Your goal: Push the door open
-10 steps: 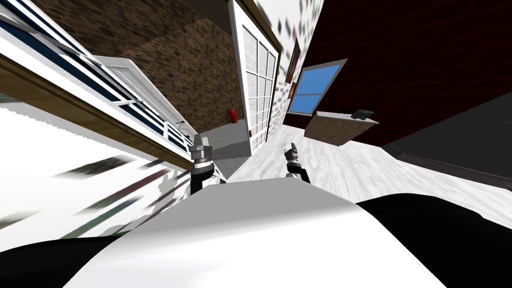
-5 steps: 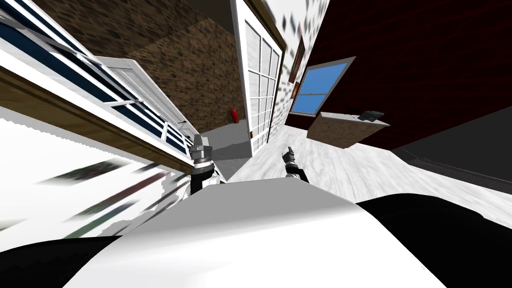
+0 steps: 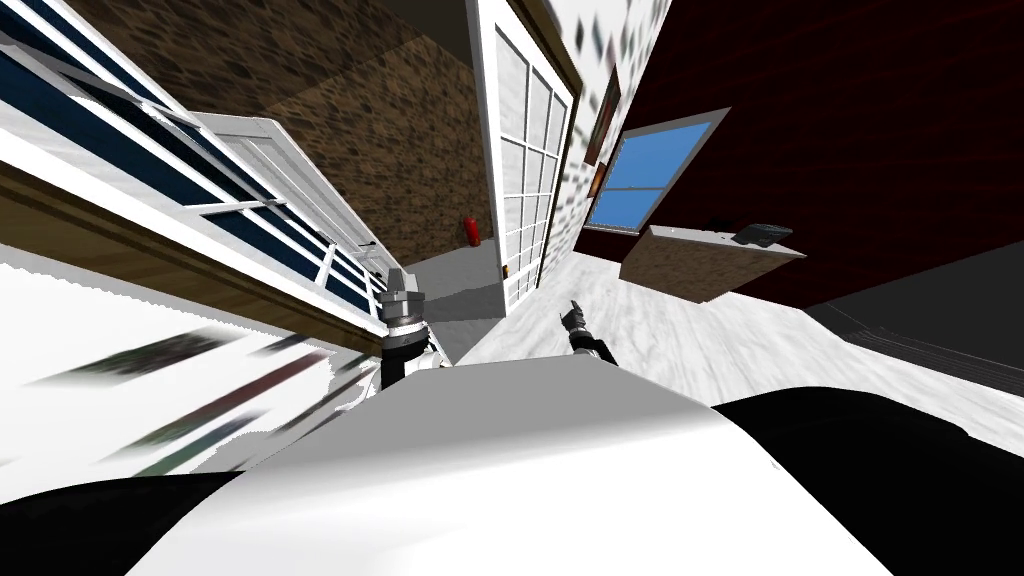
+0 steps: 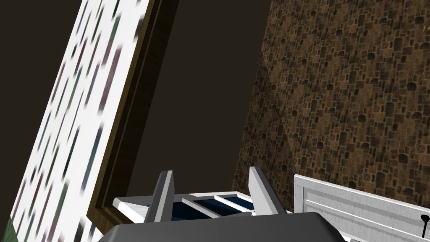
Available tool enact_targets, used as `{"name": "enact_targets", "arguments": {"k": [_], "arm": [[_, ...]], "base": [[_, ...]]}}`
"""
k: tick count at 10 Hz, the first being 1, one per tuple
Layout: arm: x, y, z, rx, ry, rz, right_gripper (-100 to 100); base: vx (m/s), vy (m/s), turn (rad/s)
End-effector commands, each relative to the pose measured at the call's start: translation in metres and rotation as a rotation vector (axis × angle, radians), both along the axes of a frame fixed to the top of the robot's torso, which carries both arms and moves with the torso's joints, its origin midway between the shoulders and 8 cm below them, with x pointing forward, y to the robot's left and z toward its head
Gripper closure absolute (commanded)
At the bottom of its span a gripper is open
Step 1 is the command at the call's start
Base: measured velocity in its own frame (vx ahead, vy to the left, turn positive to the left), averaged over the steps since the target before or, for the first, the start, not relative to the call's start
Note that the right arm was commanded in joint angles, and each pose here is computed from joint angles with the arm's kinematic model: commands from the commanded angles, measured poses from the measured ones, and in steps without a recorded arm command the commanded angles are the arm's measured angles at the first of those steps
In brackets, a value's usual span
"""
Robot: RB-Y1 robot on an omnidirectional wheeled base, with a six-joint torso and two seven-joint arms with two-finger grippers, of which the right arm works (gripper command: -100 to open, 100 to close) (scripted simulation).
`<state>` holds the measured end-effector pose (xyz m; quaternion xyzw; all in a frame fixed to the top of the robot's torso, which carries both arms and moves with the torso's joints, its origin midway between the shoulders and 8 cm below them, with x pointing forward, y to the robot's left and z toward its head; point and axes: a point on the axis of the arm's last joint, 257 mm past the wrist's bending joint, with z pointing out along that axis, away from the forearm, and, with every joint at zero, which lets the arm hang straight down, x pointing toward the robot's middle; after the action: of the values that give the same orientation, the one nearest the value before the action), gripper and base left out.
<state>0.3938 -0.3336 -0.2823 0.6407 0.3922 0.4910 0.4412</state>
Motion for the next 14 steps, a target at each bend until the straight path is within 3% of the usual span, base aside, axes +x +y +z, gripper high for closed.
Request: {"name": "enact_targets", "arguments": {"k": [1, 9, 12, 14], "arm": [[-0.002, 0.006, -0.016, 0.038, 0.042, 0.014, -100], [-0.021, 0.036, -0.093, 0.231, 0.228, 0.101, -100], [-0.031, 0.051, -0.117, 0.302, 0.287, 0.139, -100], [-0.034, 0.056, -0.123, 0.336, 0.301, 0.151, -100]], "base": [[0.094, -0.014, 0.061], [0.099, -0.016, 0.055], [0.094, -0.013, 0.056], [0.063, -0.012, 0.029]]}}
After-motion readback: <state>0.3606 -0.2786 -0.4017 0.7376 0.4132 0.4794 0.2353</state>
